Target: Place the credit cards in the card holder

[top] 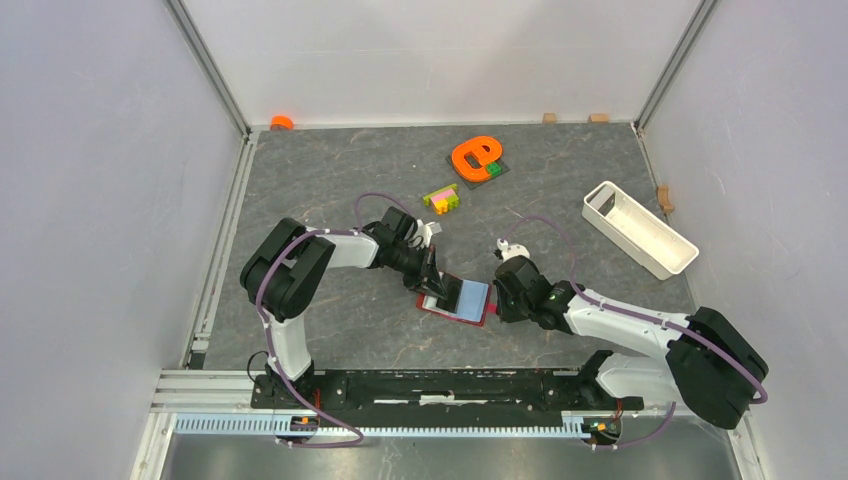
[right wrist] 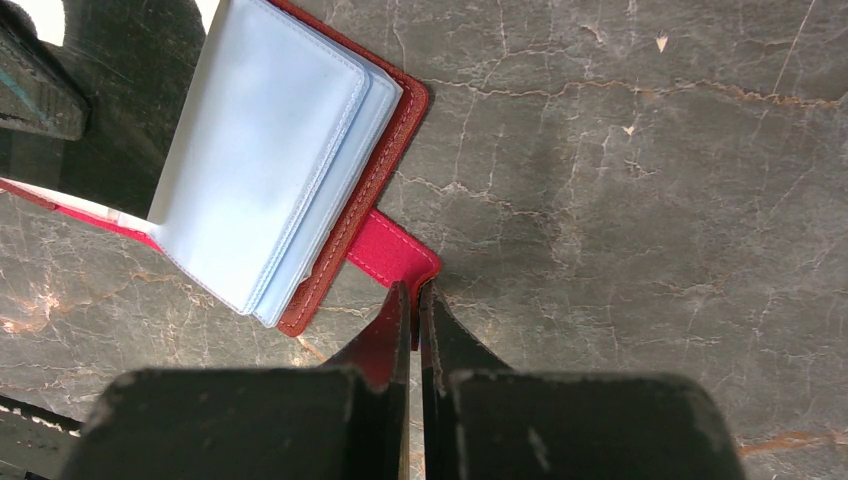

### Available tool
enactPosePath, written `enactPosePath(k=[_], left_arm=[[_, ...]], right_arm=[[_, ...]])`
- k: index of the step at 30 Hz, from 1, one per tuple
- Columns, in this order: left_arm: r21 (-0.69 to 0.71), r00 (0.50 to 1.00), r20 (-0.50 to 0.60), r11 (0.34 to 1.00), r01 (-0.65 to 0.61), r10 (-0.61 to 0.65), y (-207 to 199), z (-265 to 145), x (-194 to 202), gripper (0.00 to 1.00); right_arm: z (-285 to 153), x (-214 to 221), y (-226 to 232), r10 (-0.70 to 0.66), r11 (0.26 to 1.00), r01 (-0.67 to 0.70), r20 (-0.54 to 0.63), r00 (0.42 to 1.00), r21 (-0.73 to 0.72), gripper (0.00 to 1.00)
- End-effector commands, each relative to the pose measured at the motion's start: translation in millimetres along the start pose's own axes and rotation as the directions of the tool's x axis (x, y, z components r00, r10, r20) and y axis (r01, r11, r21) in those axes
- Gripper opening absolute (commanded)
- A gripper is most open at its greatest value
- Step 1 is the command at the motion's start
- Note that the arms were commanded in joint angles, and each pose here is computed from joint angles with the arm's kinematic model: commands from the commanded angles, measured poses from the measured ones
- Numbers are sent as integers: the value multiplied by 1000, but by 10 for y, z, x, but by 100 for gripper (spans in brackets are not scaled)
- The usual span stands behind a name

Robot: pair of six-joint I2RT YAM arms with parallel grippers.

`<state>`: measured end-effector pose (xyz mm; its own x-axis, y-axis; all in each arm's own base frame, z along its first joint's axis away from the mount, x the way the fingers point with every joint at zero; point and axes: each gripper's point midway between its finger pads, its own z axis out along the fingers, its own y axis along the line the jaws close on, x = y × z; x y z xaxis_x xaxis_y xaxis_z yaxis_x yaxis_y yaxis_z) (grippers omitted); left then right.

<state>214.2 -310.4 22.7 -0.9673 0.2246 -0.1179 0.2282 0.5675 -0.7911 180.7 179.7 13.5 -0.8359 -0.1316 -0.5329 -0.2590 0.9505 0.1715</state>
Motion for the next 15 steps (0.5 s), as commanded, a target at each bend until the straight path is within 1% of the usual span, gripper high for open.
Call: enactPosePath(k=[1, 15], left_arm=[[-73, 1000, -9, 997, 14, -15, 174, 86, 62, 2], [-81, 996, -32, 994, 76, -79, 194, 50, 204, 2]], right_arm=[[16, 21, 106, 10, 999, -10, -7, 1000, -53, 0], [-8, 14, 86, 15, 999, -15, 1, 1000, -46, 0]])
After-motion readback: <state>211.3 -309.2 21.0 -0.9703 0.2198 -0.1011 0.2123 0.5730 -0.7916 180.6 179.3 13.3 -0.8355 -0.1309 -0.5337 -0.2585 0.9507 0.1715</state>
